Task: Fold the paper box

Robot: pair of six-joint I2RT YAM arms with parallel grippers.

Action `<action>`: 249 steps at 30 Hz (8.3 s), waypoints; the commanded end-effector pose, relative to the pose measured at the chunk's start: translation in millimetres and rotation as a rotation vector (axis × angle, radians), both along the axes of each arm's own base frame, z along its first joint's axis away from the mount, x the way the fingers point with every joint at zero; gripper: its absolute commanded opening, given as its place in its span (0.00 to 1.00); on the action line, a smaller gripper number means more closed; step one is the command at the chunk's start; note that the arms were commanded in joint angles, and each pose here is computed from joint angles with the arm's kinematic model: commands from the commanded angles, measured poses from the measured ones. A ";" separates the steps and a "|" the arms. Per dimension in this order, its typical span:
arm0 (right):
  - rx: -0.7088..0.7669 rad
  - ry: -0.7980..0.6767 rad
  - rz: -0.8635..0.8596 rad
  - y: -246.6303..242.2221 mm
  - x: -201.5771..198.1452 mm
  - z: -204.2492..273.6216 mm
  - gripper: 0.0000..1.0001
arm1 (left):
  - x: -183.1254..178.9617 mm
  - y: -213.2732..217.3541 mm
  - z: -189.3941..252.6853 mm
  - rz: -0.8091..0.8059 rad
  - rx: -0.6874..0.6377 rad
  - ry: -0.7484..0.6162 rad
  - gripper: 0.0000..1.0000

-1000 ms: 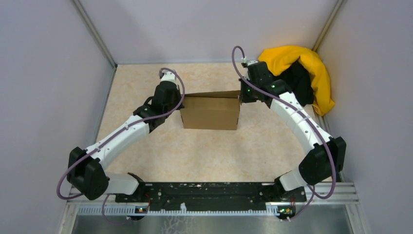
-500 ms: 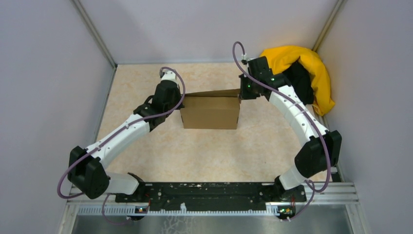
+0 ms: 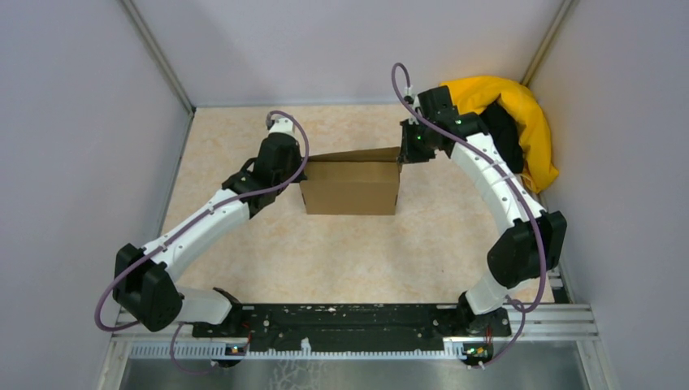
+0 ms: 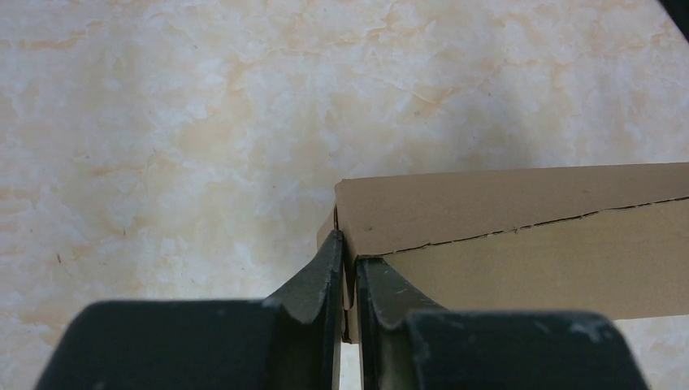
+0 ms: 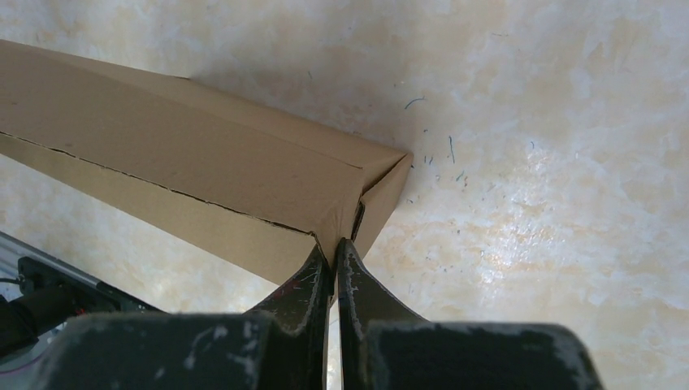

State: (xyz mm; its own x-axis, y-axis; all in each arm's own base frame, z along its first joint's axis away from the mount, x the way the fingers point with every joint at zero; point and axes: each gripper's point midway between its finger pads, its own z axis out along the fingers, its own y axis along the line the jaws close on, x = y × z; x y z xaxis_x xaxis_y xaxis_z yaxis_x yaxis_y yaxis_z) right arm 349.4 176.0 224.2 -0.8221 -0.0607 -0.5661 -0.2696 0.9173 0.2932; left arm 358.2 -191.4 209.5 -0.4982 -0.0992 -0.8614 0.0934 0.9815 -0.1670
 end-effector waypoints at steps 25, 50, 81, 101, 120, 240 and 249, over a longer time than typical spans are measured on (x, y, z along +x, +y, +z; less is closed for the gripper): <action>0.073 -0.097 -0.009 17.4 -8.9 1.2 0.00 | -23.1 -13.5 -34.9 -0.059 0.009 0.118 0.13; 0.046 -0.200 0.085 23.1 -37.0 2.6 0.22 | -24.1 -6.8 -48.3 -0.008 -0.009 0.082 0.13; 0.264 -0.386 0.032 12.5 -17.6 86.6 0.45 | -22.3 -6.5 -49.9 0.000 -0.004 0.006 0.24; 0.281 -0.322 0.102 49.0 1.2 56.0 0.42 | -26.2 -5.5 -36.9 -0.020 0.000 -0.004 0.42; 0.243 -0.292 0.129 49.6 -6.4 36.5 0.29 | -23.4 -7.6 -6.4 -0.026 -0.032 -0.058 0.50; 0.308 -0.402 0.280 106.3 44.9 59.7 0.21 | 45.3 -65.0 -35.1 -0.148 -0.428 -0.138 0.22; 0.340 -0.360 0.371 131.8 40.0 37.1 0.21 | 52.0 -79.3 -33.1 -0.182 -0.487 -0.130 0.22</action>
